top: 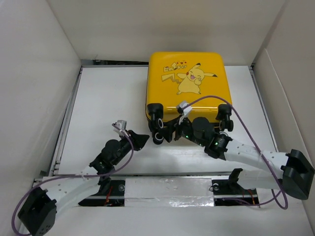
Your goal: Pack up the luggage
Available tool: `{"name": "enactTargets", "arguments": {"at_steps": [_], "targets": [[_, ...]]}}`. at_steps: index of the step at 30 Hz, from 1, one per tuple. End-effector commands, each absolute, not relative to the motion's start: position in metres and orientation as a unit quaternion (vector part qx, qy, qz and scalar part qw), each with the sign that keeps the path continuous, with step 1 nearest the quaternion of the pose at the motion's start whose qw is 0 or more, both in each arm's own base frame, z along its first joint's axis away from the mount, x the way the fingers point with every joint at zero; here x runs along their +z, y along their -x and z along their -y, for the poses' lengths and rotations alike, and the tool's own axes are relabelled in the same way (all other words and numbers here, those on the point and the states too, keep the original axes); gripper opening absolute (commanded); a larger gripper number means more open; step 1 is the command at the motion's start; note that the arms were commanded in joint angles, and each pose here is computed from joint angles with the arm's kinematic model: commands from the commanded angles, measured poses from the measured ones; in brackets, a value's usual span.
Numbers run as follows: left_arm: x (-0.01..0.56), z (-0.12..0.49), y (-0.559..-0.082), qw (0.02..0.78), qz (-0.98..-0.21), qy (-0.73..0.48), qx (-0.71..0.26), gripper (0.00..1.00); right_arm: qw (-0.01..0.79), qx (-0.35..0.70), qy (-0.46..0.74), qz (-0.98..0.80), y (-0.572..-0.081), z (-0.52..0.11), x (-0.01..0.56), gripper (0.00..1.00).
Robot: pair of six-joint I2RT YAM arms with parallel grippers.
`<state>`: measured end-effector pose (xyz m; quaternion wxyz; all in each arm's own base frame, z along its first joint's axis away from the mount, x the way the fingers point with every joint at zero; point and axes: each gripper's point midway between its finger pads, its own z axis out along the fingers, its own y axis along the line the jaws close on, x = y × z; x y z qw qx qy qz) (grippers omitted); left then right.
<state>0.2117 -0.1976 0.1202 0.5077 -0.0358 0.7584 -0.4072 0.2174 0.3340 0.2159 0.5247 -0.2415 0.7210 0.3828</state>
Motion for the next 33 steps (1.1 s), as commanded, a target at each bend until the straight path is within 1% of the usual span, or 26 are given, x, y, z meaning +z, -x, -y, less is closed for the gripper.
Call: {"name": "enactTargets", "arguments": {"at_steps": [1, 3, 4, 8, 10, 12, 14, 17, 18, 19, 20, 22, 30, 33], "targets": [[0.151, 0.223, -0.209, 0.535, -0.717, -0.008, -0.447, 0.21, 0.541, 0.331, 0.216, -0.743, -0.226, -0.312, 0.224, 0.69], [0.155, 0.228, -0.215, 0.545, -0.715, -0.002, -0.437, 0.23, 0.552, 0.320, 0.203, -0.742, -0.226, -0.300, 0.227, 0.69], [0.156, 0.230, -0.215, 0.550, -0.714, -0.005, -0.433, 0.23, 0.559, 0.319, 0.195, -0.740, -0.223, -0.287, 0.235, 0.67], [0.153, 0.225, -0.224, 0.572, -0.710, 0.026, -0.410, 0.27, 0.576, 0.301, 0.169, -0.741, -0.219, -0.249, 0.245, 0.55], [0.153, 0.224, -0.229, 0.579, -0.707, 0.036, -0.405, 0.29, 0.576, 0.287, 0.162, -0.748, -0.219, -0.232, 0.242, 0.46], [0.162, 0.225, -0.234, 0.594, -0.694, 0.036, -0.405, 0.33, 0.581, 0.291, 0.161, -0.743, -0.216, -0.222, 0.244, 0.46], [0.160, 0.228, -0.239, 0.598, -0.694, 0.033, -0.398, 0.33, 0.582, 0.287, 0.154, -0.745, -0.219, -0.212, 0.240, 0.46], [0.165, 0.236, -0.247, 0.611, -0.686, 0.031, -0.394, 0.33, 0.578, 0.304, 0.164, -0.739, -0.216, -0.212, 0.234, 0.45], [0.177, 0.239, -0.249, 0.623, -0.669, 0.032, -0.405, 0.33, 0.576, 0.308, 0.168, -0.738, -0.215, -0.212, 0.233, 0.45], [0.171, 0.244, -0.249, 0.622, -0.672, 0.021, -0.402, 0.33, 0.577, 0.312, 0.169, -0.735, -0.214, -0.212, 0.233, 0.40], [0.173, 0.244, -0.250, 0.629, -0.667, 0.022, -0.400, 0.32, 0.579, 0.308, 0.169, -0.735, -0.216, -0.210, 0.232, 0.40], [0.176, 0.243, -0.253, 0.644, -0.656, 0.027, -0.392, 0.32, 0.581, 0.307, 0.171, -0.734, -0.215, -0.207, 0.234, 0.40], [0.177, 0.242, -0.260, 0.667, -0.642, 0.039, -0.376, 0.32, 0.585, 0.313, 0.181, -0.727, -0.211, -0.200, 0.232, 0.40], [0.177, 0.244, -0.263, 0.679, -0.644, 0.036, -0.350, 0.32, 0.589, 0.312, 0.181, -0.723, -0.210, -0.197, 0.232, 0.40]]}}
